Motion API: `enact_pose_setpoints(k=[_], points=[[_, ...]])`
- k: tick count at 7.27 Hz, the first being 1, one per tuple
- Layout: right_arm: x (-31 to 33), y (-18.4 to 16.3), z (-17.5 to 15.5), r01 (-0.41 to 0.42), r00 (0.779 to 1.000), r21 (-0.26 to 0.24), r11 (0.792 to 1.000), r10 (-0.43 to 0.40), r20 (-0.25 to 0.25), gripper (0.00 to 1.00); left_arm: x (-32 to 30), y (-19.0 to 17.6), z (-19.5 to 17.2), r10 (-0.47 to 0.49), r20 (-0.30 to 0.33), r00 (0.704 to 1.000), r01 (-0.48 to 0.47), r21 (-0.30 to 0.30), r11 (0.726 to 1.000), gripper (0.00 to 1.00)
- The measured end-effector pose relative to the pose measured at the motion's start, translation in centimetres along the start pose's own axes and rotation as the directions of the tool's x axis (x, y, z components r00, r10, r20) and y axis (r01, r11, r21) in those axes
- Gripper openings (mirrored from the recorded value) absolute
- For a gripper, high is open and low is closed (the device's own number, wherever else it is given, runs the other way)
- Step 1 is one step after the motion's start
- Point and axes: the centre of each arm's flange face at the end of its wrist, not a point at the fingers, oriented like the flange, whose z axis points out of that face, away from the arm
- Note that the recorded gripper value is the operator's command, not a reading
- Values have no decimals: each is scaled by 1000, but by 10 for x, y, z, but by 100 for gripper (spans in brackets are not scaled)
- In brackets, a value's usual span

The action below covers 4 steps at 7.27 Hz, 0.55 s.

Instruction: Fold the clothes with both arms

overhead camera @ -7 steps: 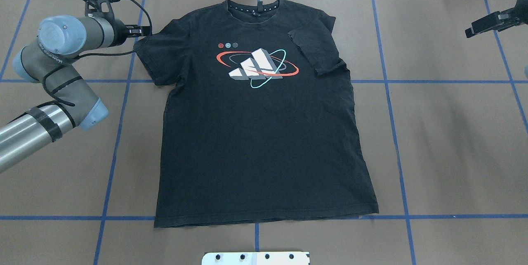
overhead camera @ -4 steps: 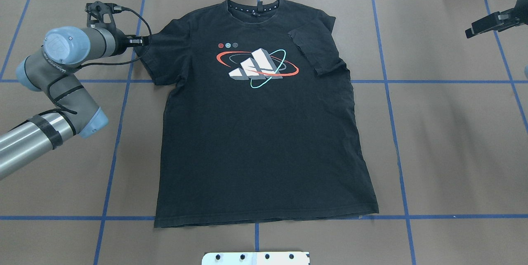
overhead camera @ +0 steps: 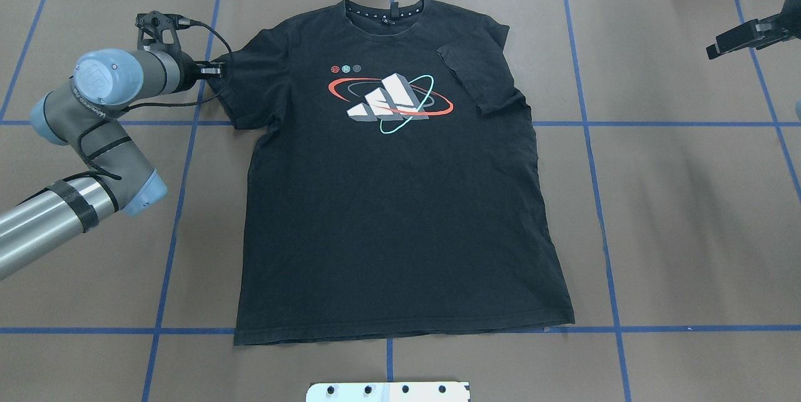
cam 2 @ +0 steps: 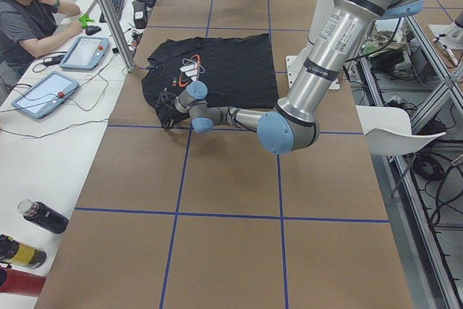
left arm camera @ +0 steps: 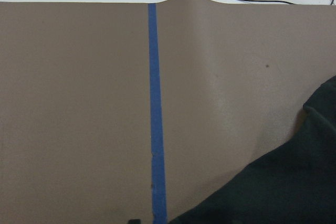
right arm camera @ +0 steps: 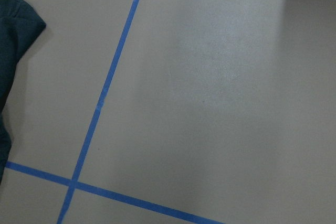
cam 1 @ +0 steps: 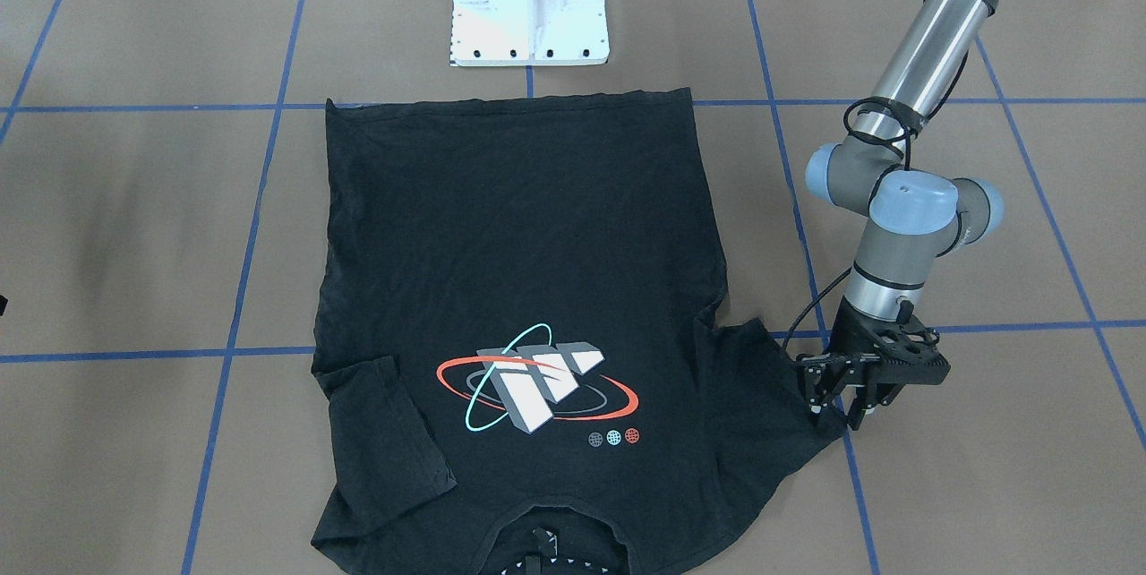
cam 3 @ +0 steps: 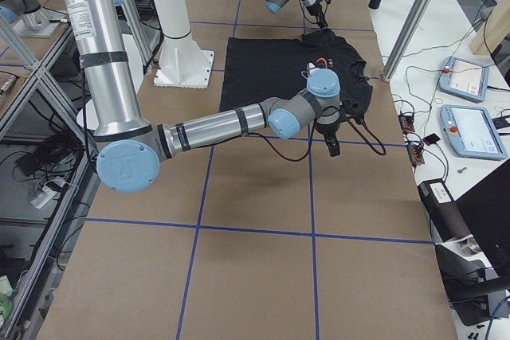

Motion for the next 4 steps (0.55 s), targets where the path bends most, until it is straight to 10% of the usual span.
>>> enact_pose_setpoints(k=[3,4], points=[[1,0,1,-1,1000,-1,1000,1,-1,100,-1,3,1,2,1,1000,-2,-3,1000,1],[1,0,1,-1,1000,-1,1000,1,0,100,-3,3,1,2,3,1000,-2,-4,1000,0]])
